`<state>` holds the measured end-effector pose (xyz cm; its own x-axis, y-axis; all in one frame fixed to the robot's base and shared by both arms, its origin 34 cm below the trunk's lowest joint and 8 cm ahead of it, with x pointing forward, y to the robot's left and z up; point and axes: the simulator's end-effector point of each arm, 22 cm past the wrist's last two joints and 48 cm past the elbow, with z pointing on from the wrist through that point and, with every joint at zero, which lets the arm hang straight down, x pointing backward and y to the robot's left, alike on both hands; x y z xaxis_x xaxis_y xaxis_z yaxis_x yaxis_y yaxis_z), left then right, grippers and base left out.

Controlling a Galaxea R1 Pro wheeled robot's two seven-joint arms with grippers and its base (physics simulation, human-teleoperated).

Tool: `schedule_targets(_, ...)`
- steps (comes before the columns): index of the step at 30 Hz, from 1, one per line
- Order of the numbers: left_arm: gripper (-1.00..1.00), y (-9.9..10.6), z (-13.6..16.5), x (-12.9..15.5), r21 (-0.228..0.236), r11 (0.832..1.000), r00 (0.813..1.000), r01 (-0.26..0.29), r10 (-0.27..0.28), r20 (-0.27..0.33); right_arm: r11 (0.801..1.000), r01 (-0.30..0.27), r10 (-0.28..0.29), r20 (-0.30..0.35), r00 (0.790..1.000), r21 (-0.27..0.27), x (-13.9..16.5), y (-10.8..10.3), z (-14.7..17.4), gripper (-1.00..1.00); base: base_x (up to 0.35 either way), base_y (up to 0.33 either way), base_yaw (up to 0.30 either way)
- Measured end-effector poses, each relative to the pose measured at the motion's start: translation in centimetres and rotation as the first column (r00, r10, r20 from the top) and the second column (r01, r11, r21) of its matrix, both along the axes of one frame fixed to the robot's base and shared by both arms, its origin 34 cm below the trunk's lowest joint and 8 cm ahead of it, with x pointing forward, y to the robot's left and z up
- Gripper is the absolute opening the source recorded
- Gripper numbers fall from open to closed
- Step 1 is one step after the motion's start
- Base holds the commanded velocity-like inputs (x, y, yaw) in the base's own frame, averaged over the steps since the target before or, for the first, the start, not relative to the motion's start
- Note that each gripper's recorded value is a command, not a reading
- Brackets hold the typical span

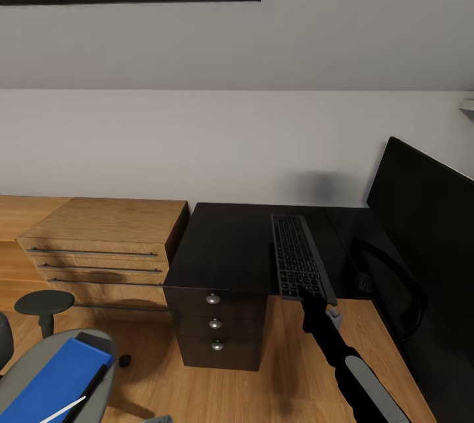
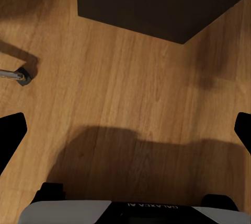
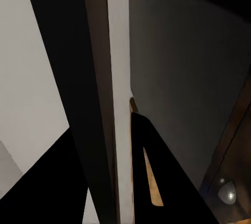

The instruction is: In the bedroom, organize the workspace by keeping the computer under the desk, ensuring the monitor is on the desk, placing the keyboard on the desk next to the monitor, placing the mouse on the desk next to the keyboard, moving the folder from the swivel chair onto the desk next to the mouse, stacking the notebook on top of the folder with the pen on top of the notebook, and positioning the swivel chair next to the desk.

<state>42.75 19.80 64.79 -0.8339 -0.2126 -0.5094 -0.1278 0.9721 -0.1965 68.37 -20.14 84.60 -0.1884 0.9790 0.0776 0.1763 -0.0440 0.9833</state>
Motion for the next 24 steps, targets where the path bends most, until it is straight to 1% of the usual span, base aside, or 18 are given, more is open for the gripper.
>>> schedule_targets(4, 1.0, 0.0, -0.6, 0.0, 0.002, 1.0, 1.0, -0.001, 0.001, -0.002, 0.999, -0.019, 0.019, 0.018, 1.0, -0.045, 0.0, 0.3, -0.4, -1.0, 0.0, 0.0, 0.0)
schedule_targets(7, 1.0, 0.0, -1.1, 0.0, 0.002, 1.0, 1.0, 0.0, 0.0, -0.002, 0.998, -0.024, 0.025, 0.022, 0.999, -0.061, 0.0, 0.3, -0.8, -1.0, 0.0, 0.0, 0.0)
schedule_targets(24, 1.0, 0.0, -3.7, 0.0, 0.003, 1.0, 1.0, -0.001, 0.001, -0.003, 0.997, -0.025, 0.027, 0.022, 0.999, -0.067, 0.0, 0.3, -3.5, -1.0, 0.0, 0.0, 0.0)
